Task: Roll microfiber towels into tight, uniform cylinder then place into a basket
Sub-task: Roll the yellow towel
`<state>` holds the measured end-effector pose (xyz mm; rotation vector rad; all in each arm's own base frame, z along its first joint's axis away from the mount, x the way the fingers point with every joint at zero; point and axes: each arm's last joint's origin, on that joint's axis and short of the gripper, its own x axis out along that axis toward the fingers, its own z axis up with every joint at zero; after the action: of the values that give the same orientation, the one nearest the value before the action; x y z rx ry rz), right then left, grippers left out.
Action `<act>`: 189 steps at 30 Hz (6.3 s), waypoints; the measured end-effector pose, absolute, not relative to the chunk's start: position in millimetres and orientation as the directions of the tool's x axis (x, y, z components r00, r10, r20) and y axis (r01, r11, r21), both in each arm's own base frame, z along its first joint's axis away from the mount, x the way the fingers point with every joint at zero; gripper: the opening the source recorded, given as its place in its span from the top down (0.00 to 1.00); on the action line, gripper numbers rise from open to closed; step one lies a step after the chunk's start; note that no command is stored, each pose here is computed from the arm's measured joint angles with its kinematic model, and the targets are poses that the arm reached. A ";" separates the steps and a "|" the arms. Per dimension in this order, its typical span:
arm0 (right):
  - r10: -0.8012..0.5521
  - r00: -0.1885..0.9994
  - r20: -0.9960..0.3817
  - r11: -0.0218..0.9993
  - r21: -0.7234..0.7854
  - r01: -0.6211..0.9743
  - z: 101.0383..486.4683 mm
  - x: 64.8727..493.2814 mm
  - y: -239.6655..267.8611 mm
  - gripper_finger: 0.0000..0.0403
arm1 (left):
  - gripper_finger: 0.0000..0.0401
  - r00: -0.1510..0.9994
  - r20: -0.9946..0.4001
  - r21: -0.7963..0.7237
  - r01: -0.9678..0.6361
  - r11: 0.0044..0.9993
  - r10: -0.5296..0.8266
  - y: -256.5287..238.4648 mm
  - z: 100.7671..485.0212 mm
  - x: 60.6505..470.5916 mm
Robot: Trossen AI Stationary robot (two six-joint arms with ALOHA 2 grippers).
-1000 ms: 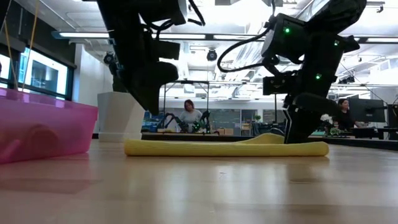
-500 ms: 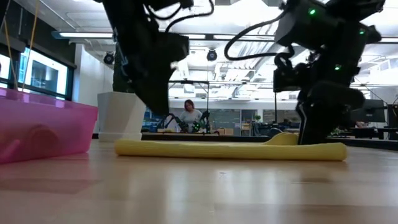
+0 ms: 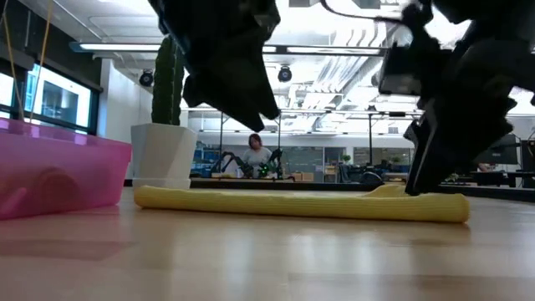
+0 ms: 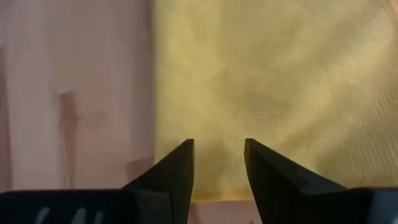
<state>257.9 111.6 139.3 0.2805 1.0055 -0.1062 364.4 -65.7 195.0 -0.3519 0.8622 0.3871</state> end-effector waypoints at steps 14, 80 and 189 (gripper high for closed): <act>-0.066 0.531 -0.845 0.978 -0.161 -0.134 149.5 264.8 105.7 0.67 | 0.56 0.559 -0.819 -0.185 -0.470 0.863 0.129 -93.5 175.7 363.2; -0.207 0.238 -0.949 0.969 -0.233 -0.086 161.8 250.8 89.1 0.67 | 0.56 0.544 -0.795 0.189 -0.199 0.962 0.269 -11.7 144.3 392.2; -0.240 0.425 -0.873 0.896 -0.367 -0.248 124.8 285.2 53.5 0.67 | 0.58 0.467 -0.881 0.148 0.129 0.980 0.072 -9.2 124.2 389.6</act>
<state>285.2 53.5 124.8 -0.4859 1.1447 0.0052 389.6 -9.2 124.2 0.2049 1.0864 -0.0352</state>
